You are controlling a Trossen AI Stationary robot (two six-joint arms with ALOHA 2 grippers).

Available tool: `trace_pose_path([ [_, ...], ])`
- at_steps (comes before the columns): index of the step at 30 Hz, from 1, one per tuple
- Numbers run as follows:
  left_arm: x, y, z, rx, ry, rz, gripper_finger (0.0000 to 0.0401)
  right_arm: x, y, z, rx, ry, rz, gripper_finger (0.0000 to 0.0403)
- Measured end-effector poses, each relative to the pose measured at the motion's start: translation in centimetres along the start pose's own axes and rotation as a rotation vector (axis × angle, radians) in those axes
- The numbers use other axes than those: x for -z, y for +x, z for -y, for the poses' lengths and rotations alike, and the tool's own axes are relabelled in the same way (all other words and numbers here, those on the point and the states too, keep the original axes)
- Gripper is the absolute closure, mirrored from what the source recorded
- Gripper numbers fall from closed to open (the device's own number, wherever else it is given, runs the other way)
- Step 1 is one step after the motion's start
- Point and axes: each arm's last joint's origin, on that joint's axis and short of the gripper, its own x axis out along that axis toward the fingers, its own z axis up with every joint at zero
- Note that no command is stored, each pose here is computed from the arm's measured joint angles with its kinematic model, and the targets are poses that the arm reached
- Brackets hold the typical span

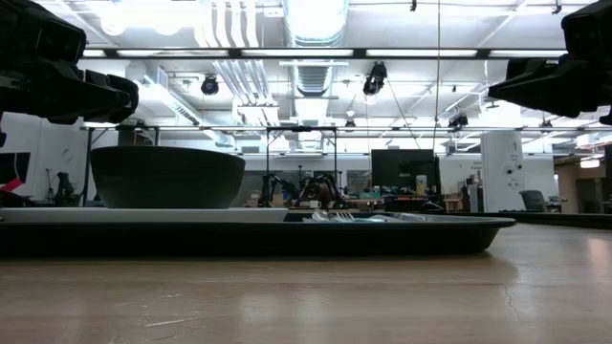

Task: Set up tray
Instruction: Return to Home Position

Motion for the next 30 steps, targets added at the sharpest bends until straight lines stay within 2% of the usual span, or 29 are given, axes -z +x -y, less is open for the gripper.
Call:
trace_pose_path([
  [15, 0.01, 0.0, 0.0, 0.0, 0.0, 0.0, 0.0379, 0.0, 0.0, 0.0, 0.0, 0.0, 0.0, 0.0335],
  [30, 0.01, 0.0, 0.0, 0.0, 0.0, 0.0, 0.0379, 0.0, 0.0, 0.0, 0.0, 0.0, 0.0, 0.0322],
])
